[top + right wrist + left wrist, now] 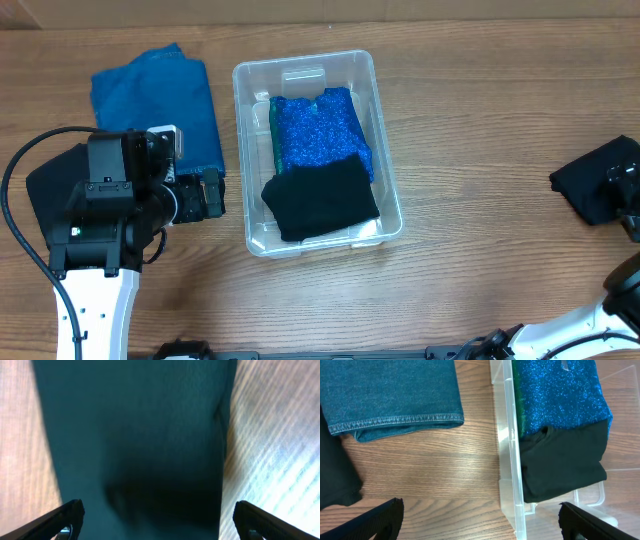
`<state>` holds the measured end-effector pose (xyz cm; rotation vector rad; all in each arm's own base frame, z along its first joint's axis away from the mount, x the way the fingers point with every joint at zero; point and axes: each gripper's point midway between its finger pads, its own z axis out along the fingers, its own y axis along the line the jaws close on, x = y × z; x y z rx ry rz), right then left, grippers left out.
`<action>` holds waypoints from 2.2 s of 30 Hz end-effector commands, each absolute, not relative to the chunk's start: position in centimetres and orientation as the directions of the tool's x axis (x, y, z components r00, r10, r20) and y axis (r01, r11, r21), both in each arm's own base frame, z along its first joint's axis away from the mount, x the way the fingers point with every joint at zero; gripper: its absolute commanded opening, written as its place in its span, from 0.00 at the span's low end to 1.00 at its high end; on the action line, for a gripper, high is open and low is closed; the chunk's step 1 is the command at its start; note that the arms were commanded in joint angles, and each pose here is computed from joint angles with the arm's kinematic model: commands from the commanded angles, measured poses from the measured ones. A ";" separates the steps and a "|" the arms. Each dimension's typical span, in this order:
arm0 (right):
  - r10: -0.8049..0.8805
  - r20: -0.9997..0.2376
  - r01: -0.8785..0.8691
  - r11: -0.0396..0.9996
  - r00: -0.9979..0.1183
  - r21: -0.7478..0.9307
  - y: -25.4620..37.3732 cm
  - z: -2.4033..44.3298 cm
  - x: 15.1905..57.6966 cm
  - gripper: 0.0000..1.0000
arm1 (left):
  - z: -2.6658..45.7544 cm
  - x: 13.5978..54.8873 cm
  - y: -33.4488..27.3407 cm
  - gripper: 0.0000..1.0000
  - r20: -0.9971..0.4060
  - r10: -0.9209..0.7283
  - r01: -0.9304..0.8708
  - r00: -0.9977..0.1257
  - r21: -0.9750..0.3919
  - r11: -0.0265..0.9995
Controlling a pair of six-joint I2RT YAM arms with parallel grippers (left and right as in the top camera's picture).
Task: Pack container
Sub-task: 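Grasp the second black cloth on the right with the right gripper, then lay the second black cloth into the bin and withdraw the right gripper, then grasp the black cloth on the left with the left gripper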
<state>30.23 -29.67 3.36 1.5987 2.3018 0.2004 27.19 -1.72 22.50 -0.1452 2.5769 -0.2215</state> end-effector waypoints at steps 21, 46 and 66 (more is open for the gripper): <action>0.256 -0.643 -0.100 0.881 -0.722 0.462 -4.1 23.1 42.9 0.04 | 23.2 27.4 -1.7 1.00 -0.529 -0.137 -0.044 -0.838 -0.185 0.982; -0.933 -0.346 -0.992 -0.072 0.102 -0.099 26.6 15.2 26.6 0.04 | 23.1 27.2 -1.7 1.00 -0.521 -0.137 -0.046 -0.842 -0.185 0.982; 0.200 -0.517 0.127 0.976 -0.832 0.174 2.7 24.7 35.2 1.00 | 25.5 24.8 8.2 1.00 -0.510 -0.542 -0.539 -0.668 -0.170 0.825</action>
